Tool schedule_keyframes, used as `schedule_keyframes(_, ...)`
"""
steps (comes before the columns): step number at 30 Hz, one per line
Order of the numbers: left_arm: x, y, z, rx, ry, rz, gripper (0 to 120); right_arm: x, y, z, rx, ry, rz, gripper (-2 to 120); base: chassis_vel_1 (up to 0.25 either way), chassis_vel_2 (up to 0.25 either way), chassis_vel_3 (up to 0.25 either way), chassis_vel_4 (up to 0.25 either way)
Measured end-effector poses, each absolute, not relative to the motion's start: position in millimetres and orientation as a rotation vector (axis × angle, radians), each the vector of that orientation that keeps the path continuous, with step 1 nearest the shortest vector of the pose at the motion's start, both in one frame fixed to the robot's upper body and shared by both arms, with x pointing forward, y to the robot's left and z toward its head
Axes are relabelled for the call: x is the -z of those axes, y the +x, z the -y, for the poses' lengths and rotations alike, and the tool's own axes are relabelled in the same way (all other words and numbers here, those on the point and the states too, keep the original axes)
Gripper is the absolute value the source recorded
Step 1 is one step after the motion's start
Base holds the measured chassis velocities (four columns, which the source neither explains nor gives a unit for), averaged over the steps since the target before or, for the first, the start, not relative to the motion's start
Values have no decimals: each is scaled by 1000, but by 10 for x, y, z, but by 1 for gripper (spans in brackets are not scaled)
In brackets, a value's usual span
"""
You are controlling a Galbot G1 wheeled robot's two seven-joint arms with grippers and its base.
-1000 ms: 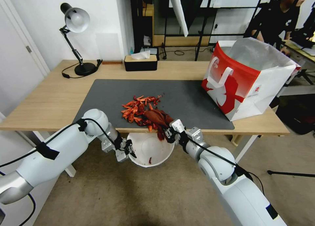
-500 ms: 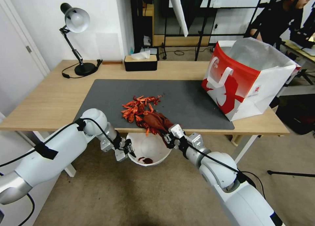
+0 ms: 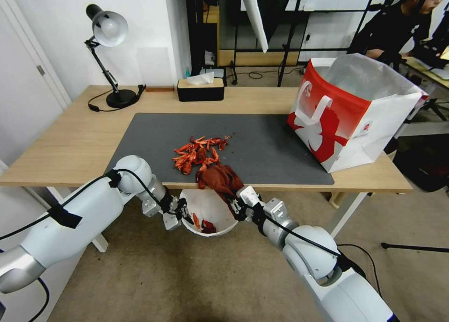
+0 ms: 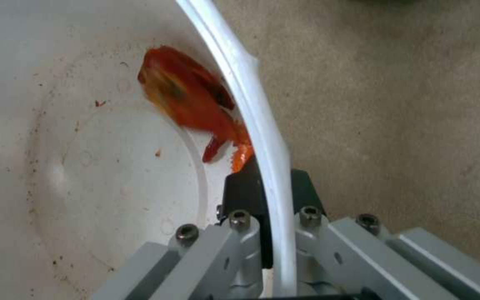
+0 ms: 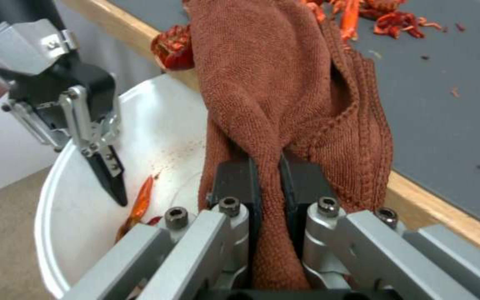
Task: Sweep shrimp from table into container with towel, then put container into takeout bag.
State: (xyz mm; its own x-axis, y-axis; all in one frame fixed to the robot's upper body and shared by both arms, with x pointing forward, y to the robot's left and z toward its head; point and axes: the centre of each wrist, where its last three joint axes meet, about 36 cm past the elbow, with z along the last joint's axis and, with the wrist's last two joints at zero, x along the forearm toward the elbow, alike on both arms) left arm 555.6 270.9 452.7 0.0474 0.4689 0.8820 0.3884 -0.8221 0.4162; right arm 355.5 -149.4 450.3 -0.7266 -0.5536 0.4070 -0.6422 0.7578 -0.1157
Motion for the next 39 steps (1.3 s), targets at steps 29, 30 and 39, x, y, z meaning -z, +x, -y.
schedule_keyframes(29, -4544, 5516, -2835, -1925, 2210, -946, 0, -4509, 3315, 1487, -367, 958, 2578, 5, 0, 0, 0, 0)
schedule_keyframes(30, -4542, 5517, -2830, -1923, 2209, -946, 0, -4512, 3310, 1489, -367, 958, 2579, 5, 0, 0, 0, 0)
schedule_keyframes(39, -4536, 5513, -2833, -1921, 2210, -947, 0, -4563, 3234, 1508, -361, 966, 2577, 5, 0, 0, 0, 0)
